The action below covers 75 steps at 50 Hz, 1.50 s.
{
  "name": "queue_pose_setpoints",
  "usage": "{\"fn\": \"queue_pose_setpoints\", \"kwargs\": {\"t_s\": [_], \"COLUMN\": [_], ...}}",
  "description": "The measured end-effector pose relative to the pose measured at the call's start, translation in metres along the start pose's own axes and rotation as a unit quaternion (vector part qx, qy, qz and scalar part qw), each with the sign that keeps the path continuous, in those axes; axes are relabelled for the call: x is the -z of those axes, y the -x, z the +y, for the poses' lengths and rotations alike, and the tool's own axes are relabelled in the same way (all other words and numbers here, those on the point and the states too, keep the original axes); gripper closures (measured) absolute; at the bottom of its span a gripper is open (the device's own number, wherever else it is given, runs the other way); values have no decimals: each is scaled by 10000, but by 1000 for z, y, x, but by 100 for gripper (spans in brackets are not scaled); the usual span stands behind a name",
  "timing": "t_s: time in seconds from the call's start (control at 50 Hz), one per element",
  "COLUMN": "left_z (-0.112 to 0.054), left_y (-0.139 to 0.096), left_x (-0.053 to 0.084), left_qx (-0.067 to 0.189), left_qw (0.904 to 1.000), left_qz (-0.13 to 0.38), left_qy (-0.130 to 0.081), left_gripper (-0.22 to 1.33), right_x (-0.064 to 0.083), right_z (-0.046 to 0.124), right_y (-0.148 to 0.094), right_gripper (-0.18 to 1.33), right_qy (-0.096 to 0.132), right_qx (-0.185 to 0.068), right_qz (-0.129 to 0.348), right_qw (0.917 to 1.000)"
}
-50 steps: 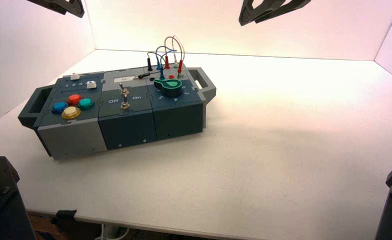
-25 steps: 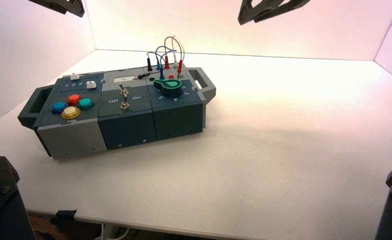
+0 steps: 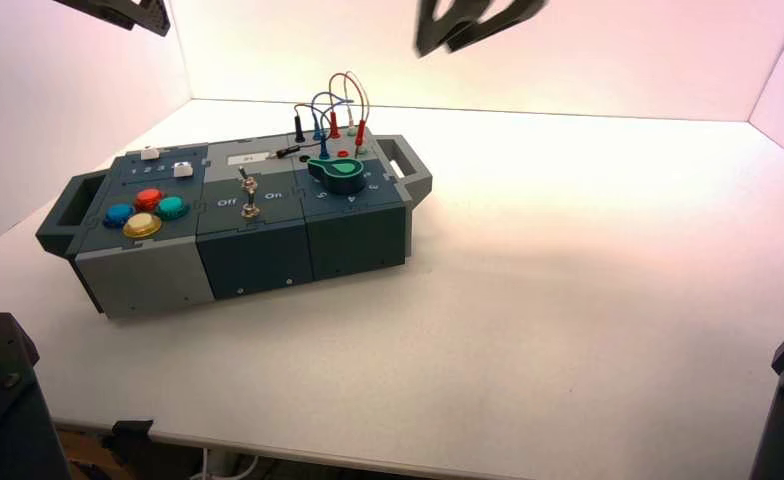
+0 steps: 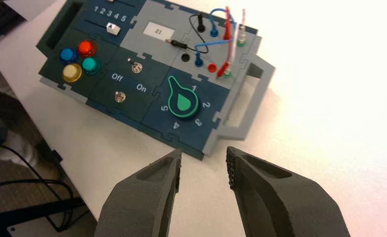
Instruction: Insert the red wire.
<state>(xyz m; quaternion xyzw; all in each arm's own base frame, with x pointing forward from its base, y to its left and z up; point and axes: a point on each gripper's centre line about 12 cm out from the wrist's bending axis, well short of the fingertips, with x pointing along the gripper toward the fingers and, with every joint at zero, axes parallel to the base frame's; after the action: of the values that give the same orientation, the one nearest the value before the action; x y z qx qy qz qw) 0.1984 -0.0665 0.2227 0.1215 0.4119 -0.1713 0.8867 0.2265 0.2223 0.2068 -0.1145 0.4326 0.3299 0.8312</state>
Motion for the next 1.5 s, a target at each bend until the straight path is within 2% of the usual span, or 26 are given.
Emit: {"fn": "queue_pose_setpoints", "kwargs": {"t_s": [0.28,0.68,0.82,1.04,1.3,1.5], "left_z": [0,0,0,0,0,0], "left_y": [0,1,1,1,1,1], "left_x": [0,1,1,1,0,1], "left_qx": [-1,6,6,6,11,6], "left_qw": [10000,10000,10000,10000,10000,10000], "left_qz": [-8,15,15,15,14,15], "left_qy": [8,29,29,29,23,29], "left_gripper": [10,10,10,10,10,10], "right_x": [-17,-27,-30,-36,-38,-40], "right_z": [0,-1,-3,-6,-25,-25], "right_y": [-41,-104,-126,-135,-136,-138], "right_gripper": [18,18,25,27,26,26], "right_qy": [1,-70,-96,-128,-309,-308], "right_qx": [28,53,63,82,197,192], "right_qz": [336,792,905,894,903,895], "right_qw": [9994,9968,9958,9959,9952,9953]}}
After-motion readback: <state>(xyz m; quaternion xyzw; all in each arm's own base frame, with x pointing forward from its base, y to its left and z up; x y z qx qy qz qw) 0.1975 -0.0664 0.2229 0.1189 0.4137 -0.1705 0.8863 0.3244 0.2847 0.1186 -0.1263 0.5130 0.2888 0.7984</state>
